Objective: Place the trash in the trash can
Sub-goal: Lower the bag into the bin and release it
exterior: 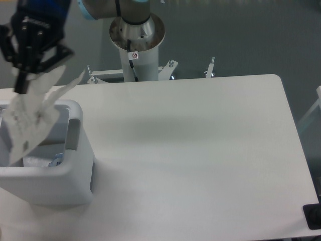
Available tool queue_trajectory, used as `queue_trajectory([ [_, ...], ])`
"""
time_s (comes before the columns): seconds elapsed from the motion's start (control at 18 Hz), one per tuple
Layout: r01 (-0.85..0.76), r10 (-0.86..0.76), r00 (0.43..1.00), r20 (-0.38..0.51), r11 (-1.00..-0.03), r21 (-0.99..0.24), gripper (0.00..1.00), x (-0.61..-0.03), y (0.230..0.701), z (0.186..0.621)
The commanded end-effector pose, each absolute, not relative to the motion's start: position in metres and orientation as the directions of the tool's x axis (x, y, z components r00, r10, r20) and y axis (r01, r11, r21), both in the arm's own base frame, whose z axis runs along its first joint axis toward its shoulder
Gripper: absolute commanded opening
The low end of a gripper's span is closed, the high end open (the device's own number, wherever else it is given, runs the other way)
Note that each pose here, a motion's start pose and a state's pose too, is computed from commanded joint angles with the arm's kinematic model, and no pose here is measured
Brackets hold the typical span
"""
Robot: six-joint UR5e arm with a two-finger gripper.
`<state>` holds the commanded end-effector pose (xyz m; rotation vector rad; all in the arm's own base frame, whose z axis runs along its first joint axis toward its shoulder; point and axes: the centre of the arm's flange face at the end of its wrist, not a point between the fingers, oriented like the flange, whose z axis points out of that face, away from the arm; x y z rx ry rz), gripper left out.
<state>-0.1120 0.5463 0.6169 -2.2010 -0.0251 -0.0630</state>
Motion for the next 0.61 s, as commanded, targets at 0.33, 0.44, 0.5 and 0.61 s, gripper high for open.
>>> queue_trajectory([
  [0.33,0.017,-0.048,0.997,0.061,-0.639,-0.769,0.0,-0.101,0.552,0.58],
  [0.44,-0.018,-0.08,0.996,0.046,-0.659,-0.752,0.0,-0.098,0.551,0.562],
  [0.5,-0.028,-0.09,0.995,0.044,-0.665,-0.746,0.0,-0.095,0.552,0.556],
  [0.61,-0.022,-0.09,0.994,0.054,-0.682,-0.731,0.0,-0.098,0.558,0.544],
])
